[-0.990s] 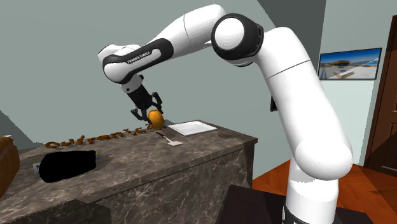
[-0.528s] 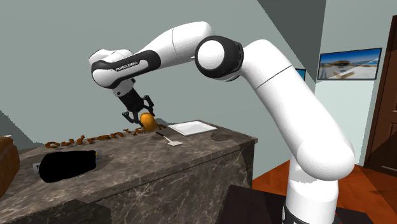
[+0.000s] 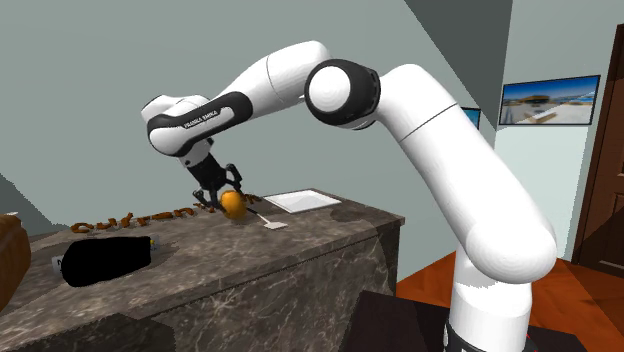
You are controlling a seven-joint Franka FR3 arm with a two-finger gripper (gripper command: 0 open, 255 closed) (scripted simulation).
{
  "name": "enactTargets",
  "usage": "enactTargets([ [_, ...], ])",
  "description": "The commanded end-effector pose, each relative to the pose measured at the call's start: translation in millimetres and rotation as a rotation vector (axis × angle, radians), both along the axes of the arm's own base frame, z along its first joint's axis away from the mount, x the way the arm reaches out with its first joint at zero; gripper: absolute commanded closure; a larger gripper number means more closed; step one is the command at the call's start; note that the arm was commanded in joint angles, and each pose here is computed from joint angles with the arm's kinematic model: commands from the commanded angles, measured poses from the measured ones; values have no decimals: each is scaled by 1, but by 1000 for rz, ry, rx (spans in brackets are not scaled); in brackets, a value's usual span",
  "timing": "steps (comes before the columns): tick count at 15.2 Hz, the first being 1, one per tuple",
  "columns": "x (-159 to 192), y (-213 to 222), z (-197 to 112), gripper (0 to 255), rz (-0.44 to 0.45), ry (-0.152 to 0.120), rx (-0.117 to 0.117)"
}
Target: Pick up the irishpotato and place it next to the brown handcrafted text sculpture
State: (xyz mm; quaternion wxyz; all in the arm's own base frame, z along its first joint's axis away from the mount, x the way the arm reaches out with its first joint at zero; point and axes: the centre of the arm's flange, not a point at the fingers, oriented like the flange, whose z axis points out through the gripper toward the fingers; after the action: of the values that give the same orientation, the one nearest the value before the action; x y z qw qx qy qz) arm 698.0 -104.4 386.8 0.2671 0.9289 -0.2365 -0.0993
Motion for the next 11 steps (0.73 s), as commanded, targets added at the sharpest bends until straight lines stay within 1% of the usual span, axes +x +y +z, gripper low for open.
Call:
enactTargets([
  [1,0,0,-10,255,0,0,0],
  [11,0,0,-63,255,0,0,0],
])
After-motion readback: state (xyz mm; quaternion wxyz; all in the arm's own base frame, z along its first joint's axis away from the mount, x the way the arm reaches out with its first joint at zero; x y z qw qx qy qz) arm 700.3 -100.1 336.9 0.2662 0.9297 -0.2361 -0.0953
